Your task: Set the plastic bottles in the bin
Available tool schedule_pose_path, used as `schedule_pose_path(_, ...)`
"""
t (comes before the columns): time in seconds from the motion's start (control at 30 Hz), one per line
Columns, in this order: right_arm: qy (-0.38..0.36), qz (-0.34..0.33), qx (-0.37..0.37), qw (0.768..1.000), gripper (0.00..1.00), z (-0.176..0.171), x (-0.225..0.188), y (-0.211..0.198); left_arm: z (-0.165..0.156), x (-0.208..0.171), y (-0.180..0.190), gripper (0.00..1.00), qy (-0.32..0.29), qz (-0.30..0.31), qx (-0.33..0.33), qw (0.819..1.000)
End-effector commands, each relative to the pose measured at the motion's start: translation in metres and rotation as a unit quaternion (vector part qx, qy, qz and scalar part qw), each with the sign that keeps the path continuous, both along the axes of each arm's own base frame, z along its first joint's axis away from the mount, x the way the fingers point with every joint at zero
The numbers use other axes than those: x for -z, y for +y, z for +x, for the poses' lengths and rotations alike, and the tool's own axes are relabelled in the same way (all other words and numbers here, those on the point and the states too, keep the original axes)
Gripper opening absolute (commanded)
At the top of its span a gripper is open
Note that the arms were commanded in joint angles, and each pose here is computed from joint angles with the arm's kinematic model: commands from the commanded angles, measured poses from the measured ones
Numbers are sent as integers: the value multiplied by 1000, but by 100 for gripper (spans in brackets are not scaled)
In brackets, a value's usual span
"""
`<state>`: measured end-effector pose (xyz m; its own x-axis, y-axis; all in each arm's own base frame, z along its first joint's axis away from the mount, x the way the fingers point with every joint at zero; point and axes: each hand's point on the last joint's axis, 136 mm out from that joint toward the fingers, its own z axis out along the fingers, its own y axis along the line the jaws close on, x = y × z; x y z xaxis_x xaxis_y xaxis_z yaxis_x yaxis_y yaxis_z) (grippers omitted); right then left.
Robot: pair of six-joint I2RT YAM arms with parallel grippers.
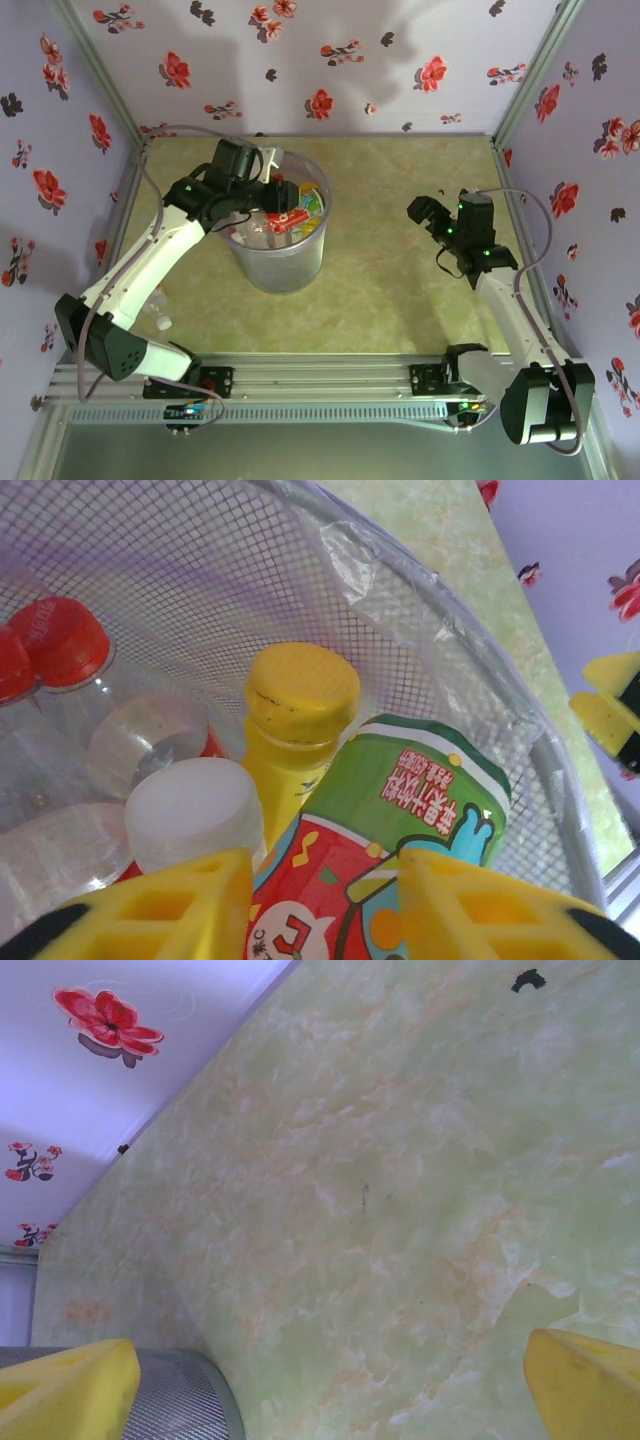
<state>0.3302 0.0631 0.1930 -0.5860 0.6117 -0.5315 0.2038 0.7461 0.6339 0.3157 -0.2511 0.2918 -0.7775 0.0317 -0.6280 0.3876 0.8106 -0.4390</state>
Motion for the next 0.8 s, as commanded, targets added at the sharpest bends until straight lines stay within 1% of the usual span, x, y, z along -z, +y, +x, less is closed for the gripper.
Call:
schedule_pose_path(0.0, -6, 9, 2, 1000, 99, 3, -2, 0, -2, -27, 14, 58, -27, 2, -12, 1000)
schedule_pose_path(0.03, -7, 9, 1, 1000, 99, 3, -2, 0, -1, -33, 19, 64, -35, 3, -19, 999)
schedule_pose_path(0.13, -7, 10, 1, 1000, 99, 3, -2, 0, 2, -48, 35, 74, -57, 4, -43, 997)
schedule_pose_path(0.27, -6, 9, 0, 1000, 99, 5, -1, 1, 6, -57, 69, 80, -70, 3, -106, 992)
schedule_pose_path(0.37, -7, 9, 0, 1000, 99, 7, -1, 1, 10, -51, 106, 87, -57, -17, -178, 982)
schedule_pose_path(0.47, -9, 17, -9, 1000, 99, 7, -6, 5, 8, -40, 160, 93, -42, -33, -278, 959)
schedule_pose_path(0.53, -12, 16, -8, 1000, 99, 8, -12, 5, 3, -23, 200, 93, -26, -36, -349, 936)
schedule_pose_path(0.63, -18, 11, -10, 1000, 99, 7, -19, 4, -7, 7, 251, 93, 2, -27, -423, 906)
schedule_pose_path(0.73, -22, 0, -9, 1000, 99, 5, -22, 2, -17, 33, 293, 97, 21, -11, -480, 877)
schedule_pose_path(0.77, -21, -3, -9, 1000, 99, 5, -21, 1, -19, 39, 302, 99, 19, -8, -489, 872)
